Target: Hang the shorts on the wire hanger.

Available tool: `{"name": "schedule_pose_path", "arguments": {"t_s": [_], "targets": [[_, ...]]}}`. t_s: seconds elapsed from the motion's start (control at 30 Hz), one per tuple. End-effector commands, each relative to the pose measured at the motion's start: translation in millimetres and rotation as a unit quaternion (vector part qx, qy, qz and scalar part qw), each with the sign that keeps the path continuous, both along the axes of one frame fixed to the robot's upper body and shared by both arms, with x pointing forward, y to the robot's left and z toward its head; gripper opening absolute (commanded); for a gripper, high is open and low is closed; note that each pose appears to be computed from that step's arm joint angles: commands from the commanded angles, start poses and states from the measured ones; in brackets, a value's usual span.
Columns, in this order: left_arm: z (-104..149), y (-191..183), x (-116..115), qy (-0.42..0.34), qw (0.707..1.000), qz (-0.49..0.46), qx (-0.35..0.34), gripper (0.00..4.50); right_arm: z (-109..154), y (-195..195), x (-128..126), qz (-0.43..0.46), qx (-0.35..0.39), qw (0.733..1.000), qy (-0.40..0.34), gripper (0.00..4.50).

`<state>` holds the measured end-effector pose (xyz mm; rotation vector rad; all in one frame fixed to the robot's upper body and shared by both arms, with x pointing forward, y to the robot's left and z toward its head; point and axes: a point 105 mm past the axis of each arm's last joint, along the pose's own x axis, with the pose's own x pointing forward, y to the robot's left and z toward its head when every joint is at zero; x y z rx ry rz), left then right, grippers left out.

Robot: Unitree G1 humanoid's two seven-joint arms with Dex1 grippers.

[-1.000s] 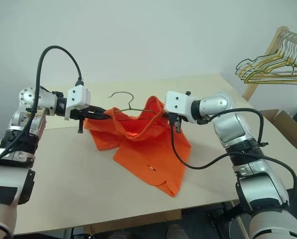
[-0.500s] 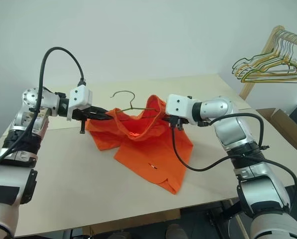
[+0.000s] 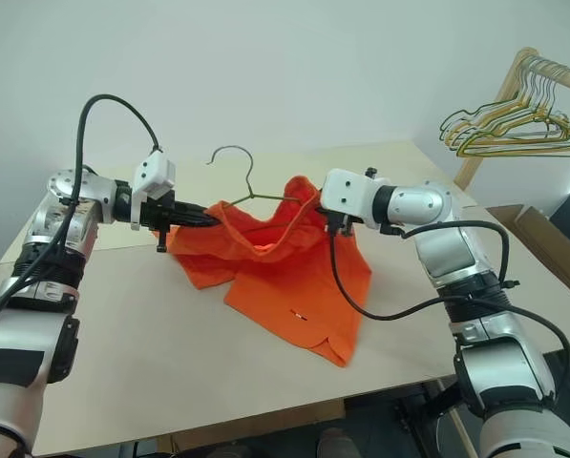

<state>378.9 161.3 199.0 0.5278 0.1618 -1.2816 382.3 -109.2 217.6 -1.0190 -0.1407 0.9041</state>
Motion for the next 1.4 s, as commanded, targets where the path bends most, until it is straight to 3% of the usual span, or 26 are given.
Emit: {"name": "schedule_pose_path", "arguments": {"t_s": [0.03,0.5,1.1,1.2,1.3,1.4], "targets": [[22.1,-6.2,-7.8,-0.044,0.997,-0.05,-0.041,0.0,17.3,-2.5,-5.5,0.018,0.021,1.0,-0.006,1.67],[16.6,-8.0,-6.3,-0.067,0.993,-0.087,0.034,0.0,19.1,-8.2,-23.8,0.109,0.034,0.981,0.158,1.67],[23.5,-16.8,-5.2,-0.073,0.993,-0.096,0.001,0.0,-1.9,7.9,-20.8,0.1,0.002,0.975,0.199,1.67],[25.8,-17.5,-4.6,-0.073,0.993,-0.094,-0.008,0.0,-2.1,7.2,-19.3,0.091,0.007,0.973,0.21,1.14],[27.8,-18.5,-4.2,-0.076,0.993,-0.095,-0.012,0.0,-3.2,6.4,-18.4,0.086,0.006,0.973,0.214,0.2],[29.3,-18.8,-3.7,-0.075,0.993,-0.094,-0.017,0.0,-4.0,5.7,-17.1,0.081,0.006,0.974,0.212,0.04]]}}
